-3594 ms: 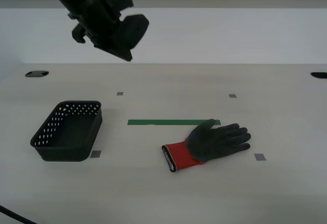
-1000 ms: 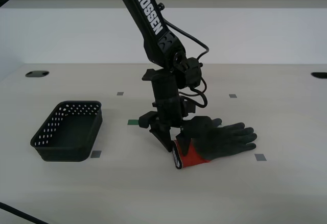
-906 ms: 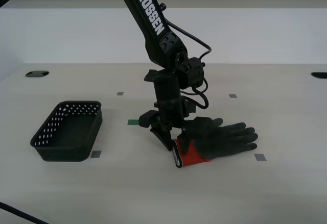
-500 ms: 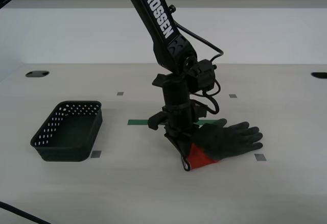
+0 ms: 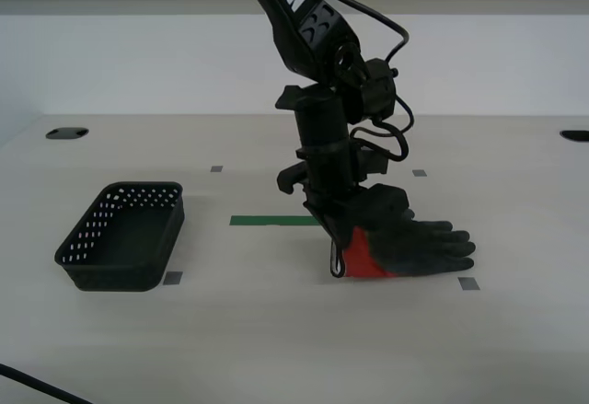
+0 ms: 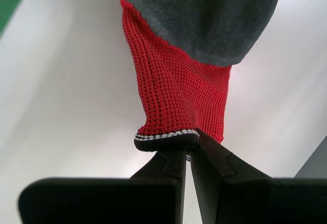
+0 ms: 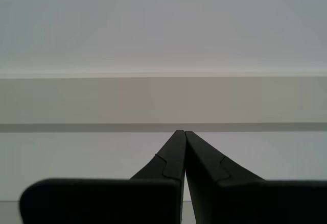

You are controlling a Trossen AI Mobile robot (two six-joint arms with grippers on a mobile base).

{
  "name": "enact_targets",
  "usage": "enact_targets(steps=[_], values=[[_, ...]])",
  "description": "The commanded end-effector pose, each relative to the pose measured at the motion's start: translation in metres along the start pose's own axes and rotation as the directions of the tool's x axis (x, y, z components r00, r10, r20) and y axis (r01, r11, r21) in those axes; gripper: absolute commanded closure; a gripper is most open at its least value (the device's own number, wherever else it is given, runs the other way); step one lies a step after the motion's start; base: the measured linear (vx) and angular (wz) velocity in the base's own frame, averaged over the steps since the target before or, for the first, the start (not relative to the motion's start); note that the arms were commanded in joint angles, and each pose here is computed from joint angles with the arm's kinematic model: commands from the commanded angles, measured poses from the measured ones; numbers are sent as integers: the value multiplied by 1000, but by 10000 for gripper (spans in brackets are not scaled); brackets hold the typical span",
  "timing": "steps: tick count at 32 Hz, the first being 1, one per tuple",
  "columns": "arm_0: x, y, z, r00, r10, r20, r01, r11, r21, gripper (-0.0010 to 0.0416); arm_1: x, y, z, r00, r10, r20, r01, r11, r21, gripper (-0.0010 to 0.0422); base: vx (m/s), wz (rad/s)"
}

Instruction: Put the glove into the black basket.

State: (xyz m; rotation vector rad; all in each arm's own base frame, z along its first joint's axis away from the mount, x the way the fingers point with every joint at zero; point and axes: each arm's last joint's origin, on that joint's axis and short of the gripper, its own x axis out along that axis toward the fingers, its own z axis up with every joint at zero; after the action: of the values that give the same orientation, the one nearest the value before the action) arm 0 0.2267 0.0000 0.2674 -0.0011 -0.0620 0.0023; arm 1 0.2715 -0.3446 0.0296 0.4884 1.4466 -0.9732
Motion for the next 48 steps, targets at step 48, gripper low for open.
enact_targets(steps=[48], values=[[0,0,-3,999,0,-34,0,1000,1,405,-351,77,-134,843,479,244,-358,839,-410,413,0,0]])
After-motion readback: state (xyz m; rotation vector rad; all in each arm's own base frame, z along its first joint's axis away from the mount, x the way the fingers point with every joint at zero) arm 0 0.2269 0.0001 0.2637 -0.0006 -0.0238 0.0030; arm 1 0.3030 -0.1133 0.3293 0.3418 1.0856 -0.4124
